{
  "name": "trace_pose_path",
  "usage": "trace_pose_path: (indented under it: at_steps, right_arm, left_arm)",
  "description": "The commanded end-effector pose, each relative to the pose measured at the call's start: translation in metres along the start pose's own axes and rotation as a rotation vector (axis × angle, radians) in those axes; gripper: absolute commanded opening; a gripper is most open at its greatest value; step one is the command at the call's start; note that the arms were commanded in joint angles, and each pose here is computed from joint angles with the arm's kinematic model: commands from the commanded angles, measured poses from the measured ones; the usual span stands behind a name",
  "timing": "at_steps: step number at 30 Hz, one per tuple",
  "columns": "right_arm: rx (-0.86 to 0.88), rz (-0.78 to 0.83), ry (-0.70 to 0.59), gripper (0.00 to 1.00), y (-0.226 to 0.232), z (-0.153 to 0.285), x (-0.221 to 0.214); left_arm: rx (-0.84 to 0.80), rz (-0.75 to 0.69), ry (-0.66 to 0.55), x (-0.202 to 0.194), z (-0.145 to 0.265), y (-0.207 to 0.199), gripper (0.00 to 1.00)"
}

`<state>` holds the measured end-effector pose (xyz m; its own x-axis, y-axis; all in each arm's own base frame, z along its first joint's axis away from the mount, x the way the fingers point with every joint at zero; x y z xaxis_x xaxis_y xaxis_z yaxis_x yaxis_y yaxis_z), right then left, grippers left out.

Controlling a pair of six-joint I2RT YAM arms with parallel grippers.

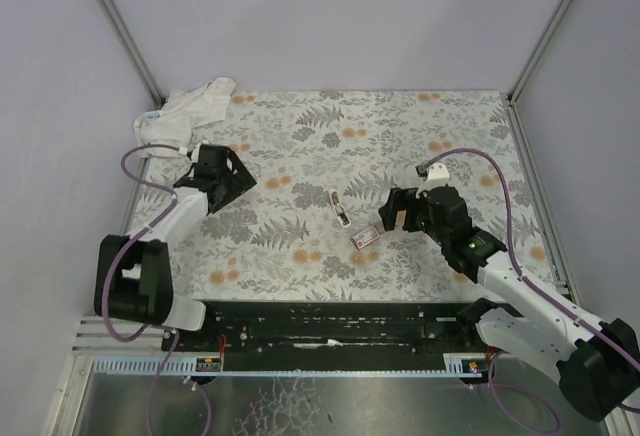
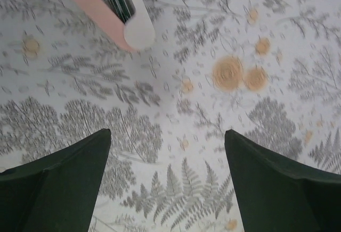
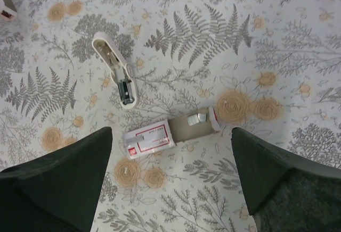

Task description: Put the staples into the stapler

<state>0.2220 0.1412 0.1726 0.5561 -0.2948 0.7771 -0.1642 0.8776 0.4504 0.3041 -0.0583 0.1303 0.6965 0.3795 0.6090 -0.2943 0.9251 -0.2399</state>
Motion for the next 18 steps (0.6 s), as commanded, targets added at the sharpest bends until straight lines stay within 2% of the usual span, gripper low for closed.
trace_pose_path:
  at_steps: [1,8,15,18]
  right_arm:
    - [0.036,-0.053,0.063,0.99,0.008,0.01,0.001]
    - [0.051,-0.104,0.109,1.0,0.011,0.007,-0.007]
    - [0.061,-0.114,0.117,1.0,0.013,0.008,-0.009]
    - [0.054,-0.117,0.119,1.0,0.012,0.008,-0.009]
  left_arm:
    - [0.062,-0.001,-0.06,0.04,-0.027,0.012,0.84]
    - [0.144,0.034,0.003,0.056,-0.069,0.032,0.75]
    - [0.158,0.031,0.068,0.057,-0.101,0.039,0.75]
    - [0.168,0.018,0.089,0.059,-0.11,0.041,0.68]
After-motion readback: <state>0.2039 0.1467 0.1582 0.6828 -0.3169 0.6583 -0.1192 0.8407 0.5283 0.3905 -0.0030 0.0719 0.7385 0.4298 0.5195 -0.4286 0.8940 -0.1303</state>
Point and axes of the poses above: each gripper's point midway between its finger pads, its own z axis back along the fingers, its own y axis along the line the jaws close on, x = y × z, the point moved 6 cm from there along z, back along the fingers, and after that the axes turned 13 degrees about -z, right-handed, at the moved point
